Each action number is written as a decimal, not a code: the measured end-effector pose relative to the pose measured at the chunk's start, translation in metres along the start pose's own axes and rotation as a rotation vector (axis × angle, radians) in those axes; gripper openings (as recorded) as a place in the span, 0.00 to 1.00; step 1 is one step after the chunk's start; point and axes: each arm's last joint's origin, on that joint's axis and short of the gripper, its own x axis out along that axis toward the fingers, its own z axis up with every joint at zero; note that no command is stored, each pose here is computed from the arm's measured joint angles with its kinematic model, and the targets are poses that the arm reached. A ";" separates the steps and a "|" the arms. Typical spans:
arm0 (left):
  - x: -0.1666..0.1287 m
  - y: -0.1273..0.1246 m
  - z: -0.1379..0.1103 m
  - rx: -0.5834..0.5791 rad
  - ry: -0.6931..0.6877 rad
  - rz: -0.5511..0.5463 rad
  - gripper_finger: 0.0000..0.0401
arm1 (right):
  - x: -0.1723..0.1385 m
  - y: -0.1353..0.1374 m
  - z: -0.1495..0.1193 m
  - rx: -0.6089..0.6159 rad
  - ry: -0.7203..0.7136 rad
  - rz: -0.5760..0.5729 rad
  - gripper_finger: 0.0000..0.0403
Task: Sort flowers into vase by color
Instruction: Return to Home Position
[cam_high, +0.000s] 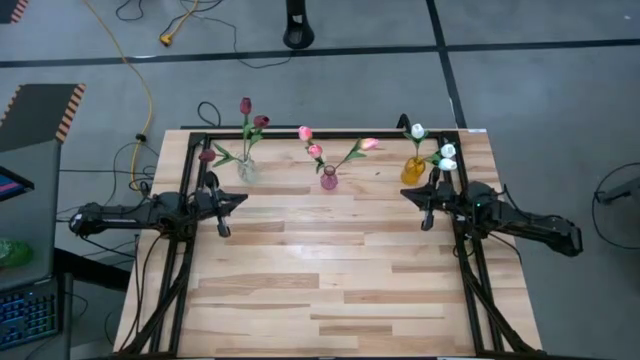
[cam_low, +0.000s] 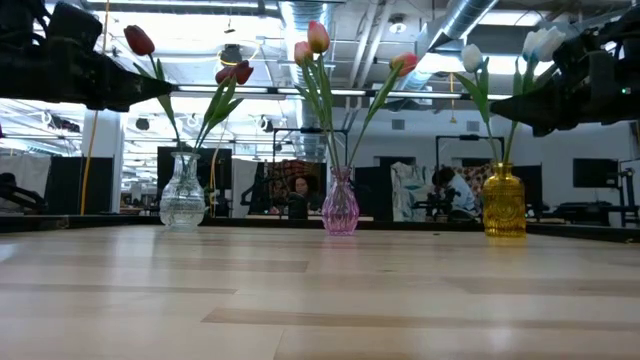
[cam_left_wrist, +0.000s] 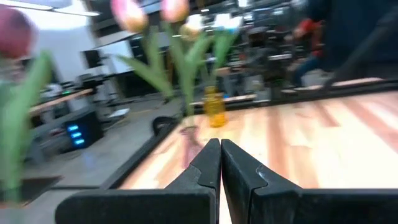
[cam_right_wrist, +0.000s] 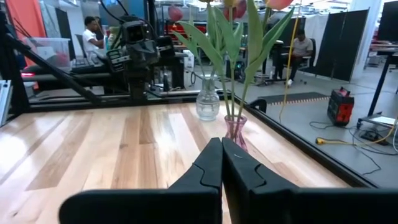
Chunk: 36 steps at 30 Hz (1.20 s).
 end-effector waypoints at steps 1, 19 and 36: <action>0.000 -0.001 0.000 0.001 -0.004 -0.032 0.00 | 0.000 0.000 0.000 0.000 0.001 0.001 0.08; 0.000 -0.003 -0.001 0.165 -0.034 -0.146 0.00 | 0.000 0.000 -0.001 -0.002 0.006 0.004 0.08; 0.002 0.004 -0.006 0.094 -0.006 -0.150 0.00 | 0.000 0.000 -0.001 -0.002 0.007 0.004 0.08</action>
